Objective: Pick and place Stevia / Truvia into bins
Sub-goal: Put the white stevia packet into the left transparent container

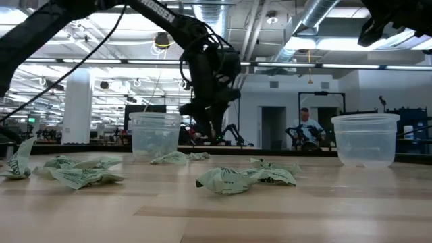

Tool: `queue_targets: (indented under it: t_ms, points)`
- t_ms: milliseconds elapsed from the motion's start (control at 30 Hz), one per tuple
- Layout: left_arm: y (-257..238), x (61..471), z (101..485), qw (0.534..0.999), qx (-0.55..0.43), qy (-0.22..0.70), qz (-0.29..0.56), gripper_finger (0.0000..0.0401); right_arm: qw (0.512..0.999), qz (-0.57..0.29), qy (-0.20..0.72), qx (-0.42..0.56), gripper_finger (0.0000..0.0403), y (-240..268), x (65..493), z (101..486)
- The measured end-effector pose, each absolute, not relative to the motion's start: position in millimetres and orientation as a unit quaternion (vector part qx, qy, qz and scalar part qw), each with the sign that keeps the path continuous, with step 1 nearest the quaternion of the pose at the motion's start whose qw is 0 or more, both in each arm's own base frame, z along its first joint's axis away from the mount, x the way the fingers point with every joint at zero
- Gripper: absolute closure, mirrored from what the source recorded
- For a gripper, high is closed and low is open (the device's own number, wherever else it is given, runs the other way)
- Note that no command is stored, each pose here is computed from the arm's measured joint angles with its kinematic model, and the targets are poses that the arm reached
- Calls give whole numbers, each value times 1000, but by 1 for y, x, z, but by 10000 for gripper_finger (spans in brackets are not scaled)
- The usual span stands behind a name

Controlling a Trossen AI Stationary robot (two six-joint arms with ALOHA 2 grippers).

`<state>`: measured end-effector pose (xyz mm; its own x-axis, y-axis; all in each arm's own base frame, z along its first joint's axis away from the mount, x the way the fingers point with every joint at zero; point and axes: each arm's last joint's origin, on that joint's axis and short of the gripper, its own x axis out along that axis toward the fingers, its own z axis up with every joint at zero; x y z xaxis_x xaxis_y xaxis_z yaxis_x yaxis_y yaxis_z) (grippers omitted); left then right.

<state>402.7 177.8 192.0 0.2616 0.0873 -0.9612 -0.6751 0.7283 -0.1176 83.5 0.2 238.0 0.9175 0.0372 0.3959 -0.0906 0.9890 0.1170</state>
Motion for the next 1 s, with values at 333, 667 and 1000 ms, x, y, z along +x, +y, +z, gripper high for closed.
queue_targets:
  t_ms: [333, 667, 1000]
  points:
    - [164, 401, 185, 694, -287, 563, 345, 252, 977, 33, -200, 67, 403, 0, 83, 238]
    - [160, 406, 169, 683, -308, 568, 341, 252, 977, 32, -200, 67, 403, 0, 83, 238]
    - [160, 408, 166, 687, -321, 552, 348, 252, 977, 33, -200, 67, 403, 0, 84, 238]
